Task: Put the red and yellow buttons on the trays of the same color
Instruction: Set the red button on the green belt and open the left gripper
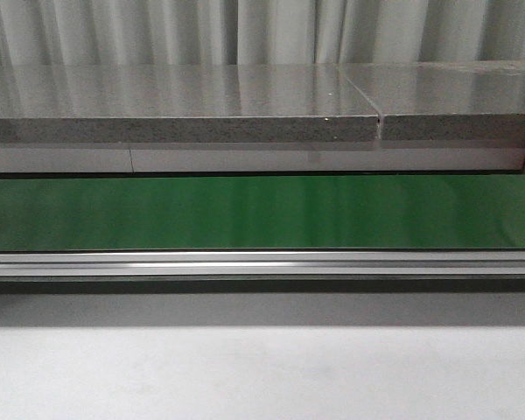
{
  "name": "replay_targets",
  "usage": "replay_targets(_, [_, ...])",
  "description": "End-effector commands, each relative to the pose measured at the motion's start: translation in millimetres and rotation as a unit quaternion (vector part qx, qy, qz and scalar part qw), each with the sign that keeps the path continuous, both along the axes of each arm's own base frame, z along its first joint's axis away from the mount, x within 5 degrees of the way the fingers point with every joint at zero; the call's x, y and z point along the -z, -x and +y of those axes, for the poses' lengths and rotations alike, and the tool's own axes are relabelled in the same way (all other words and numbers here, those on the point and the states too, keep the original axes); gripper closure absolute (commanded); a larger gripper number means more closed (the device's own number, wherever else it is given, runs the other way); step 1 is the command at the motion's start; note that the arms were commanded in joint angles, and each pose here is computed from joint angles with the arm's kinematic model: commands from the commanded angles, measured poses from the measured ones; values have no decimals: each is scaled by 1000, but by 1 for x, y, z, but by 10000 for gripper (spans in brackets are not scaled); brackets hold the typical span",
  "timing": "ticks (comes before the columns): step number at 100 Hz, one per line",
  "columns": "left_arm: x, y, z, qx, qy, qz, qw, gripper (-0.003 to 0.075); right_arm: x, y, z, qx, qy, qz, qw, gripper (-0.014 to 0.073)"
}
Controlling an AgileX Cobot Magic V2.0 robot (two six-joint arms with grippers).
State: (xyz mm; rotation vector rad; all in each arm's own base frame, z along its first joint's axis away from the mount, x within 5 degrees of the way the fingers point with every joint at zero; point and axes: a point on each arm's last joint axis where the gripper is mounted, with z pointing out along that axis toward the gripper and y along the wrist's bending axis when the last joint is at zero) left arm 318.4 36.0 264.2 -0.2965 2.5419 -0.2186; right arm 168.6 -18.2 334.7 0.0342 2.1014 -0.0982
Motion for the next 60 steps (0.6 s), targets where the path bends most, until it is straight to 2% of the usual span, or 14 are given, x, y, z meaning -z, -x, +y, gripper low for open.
replay_targets(1, [-21,1,-3,6,-4,-44,999,343,-16,-1,0,-3,12,-49,999,662])
replay_targets(8, [-21,1,-4,6,0,-45,999,190,-16,-1,0,-3,12,-49,999,662])
replay_targets(16, [-21,0,-4,7,1,-47,999,81,-16,-1,0,-3,12,-49,999,662])
replay_targets(29, [-28,-2,-3,8,-3,-59,998,71,-16,-1,0,-3,12,-49,999,662])
replay_targets(60, [-72,-18,6,-7,-20,-144,989,71,-16,-1,0,-3,12,-49,999,662])
